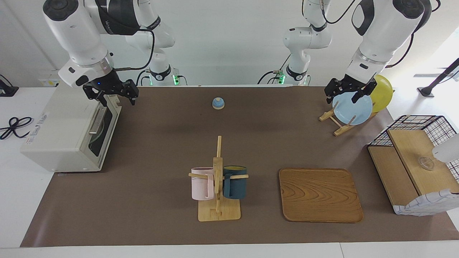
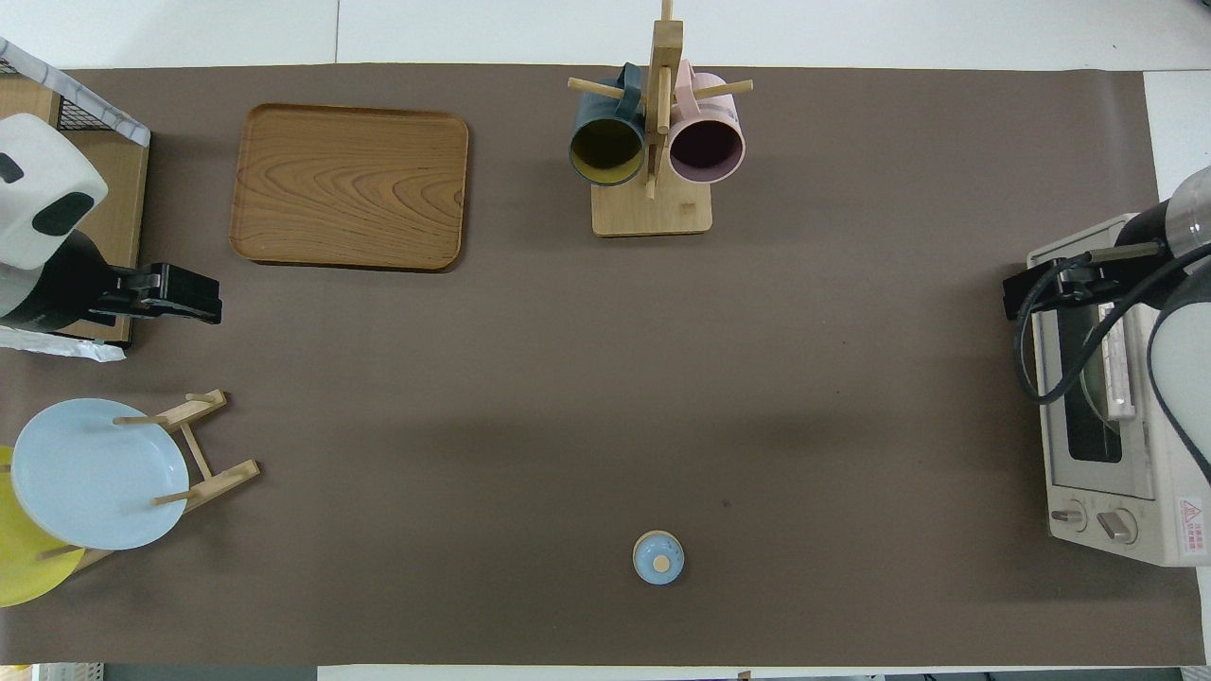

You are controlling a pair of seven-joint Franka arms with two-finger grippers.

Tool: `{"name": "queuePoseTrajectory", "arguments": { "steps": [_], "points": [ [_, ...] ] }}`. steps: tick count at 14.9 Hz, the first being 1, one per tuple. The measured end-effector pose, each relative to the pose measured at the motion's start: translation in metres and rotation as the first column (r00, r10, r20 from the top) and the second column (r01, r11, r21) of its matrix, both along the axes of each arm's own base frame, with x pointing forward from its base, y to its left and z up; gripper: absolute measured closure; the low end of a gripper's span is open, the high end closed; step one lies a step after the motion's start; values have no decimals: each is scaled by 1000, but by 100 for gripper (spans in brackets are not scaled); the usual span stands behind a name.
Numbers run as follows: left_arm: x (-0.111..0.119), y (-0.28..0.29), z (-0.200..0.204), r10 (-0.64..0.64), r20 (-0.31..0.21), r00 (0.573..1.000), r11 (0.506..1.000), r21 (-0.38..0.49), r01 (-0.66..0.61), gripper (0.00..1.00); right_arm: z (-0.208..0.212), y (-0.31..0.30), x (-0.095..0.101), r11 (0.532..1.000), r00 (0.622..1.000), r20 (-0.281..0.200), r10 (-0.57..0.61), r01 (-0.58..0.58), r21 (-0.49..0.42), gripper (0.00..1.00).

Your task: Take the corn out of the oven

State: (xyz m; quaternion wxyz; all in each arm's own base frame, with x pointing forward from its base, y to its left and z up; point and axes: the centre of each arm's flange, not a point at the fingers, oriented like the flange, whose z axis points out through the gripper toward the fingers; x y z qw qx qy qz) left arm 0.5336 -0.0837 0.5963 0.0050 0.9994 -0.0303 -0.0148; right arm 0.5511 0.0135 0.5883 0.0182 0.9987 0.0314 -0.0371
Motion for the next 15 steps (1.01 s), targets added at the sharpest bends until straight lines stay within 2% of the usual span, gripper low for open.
{"name": "queuePoseTrajectory", "arguments": {
  "steps": [11, 12, 15],
  "points": [
    [0, 0, 0, 0, 0, 1000, 1000, 0, 0, 0, -1, 0, 0, 1000, 1000, -1, 0, 0, 0, 0],
    [0, 0, 0, 0, 0, 1000, 1000, 0, 0, 0, -1, 0, 0, 1000, 1000, 2, 0, 0, 0, 7],
    [0, 0, 0, 0, 0, 1000, 1000, 0, 0, 0, -1, -1, 1, 1000, 1000, 8, -1, 1, 0, 40]
  ]
}}
